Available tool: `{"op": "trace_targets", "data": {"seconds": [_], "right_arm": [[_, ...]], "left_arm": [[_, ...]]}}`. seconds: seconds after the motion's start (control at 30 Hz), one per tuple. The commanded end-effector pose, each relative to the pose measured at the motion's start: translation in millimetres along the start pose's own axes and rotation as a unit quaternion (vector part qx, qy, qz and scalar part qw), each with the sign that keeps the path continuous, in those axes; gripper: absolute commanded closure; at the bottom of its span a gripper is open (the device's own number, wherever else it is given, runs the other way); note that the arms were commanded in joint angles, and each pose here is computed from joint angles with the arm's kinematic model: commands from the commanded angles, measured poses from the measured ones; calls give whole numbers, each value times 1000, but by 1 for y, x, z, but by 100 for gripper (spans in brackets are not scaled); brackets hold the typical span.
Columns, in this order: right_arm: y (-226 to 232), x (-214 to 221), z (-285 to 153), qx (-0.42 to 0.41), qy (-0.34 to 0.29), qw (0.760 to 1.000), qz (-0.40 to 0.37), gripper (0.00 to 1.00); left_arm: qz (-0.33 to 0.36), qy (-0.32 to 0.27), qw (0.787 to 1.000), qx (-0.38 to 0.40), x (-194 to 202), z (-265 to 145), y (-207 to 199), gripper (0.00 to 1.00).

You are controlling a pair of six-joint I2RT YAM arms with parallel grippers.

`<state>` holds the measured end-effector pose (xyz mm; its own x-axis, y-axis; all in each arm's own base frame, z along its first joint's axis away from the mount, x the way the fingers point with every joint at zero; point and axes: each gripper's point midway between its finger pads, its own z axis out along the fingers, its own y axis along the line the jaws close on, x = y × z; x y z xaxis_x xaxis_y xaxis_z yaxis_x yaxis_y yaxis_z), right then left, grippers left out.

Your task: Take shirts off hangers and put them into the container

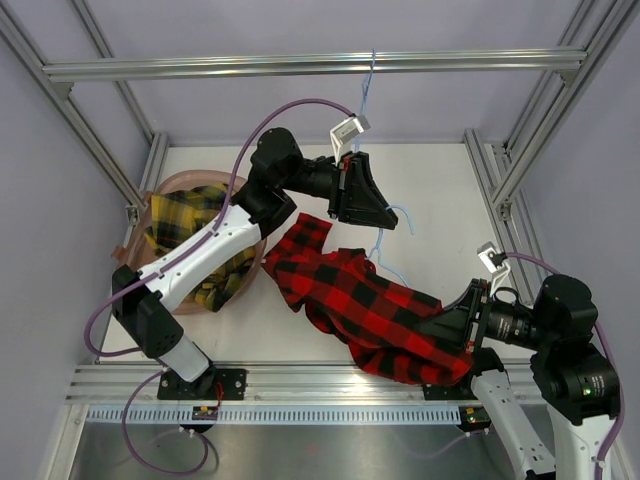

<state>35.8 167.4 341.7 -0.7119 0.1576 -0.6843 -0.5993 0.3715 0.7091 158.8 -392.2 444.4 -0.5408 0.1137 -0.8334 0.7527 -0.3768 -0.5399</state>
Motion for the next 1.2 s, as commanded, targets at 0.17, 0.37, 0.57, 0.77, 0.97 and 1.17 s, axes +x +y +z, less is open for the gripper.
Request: {"op": "trace_targets", "data": {"seconds": [0.17, 0.37, 0.57, 0.77, 0.97, 1.17], "right_arm": [[26, -2, -6, -53, 4, 998, -39, 100], [21, -12, -10, -8, -15, 998, -58, 29], [4, -28, -15, 68, -43, 993, -86, 14], [-11, -29, -17, 104, -53, 988, -98, 14], [-18, -27, -14, 105, -49, 988, -97, 14], [-10, -42, -17, 109, -70, 984, -119, 15]], "left_arm": [[4, 7, 1000, 20, 2, 0, -13, 100], [19, -17, 994, -110, -9, -10, 2, 100], [34, -47, 963, -263, -14, -48, -4, 100], [72, -61, 948, -303, -28, -70, -41, 100], [82, -64, 952, -287, -35, -74, -68, 100], [83, -64, 958, -267, -31, -73, -82, 100]]}}
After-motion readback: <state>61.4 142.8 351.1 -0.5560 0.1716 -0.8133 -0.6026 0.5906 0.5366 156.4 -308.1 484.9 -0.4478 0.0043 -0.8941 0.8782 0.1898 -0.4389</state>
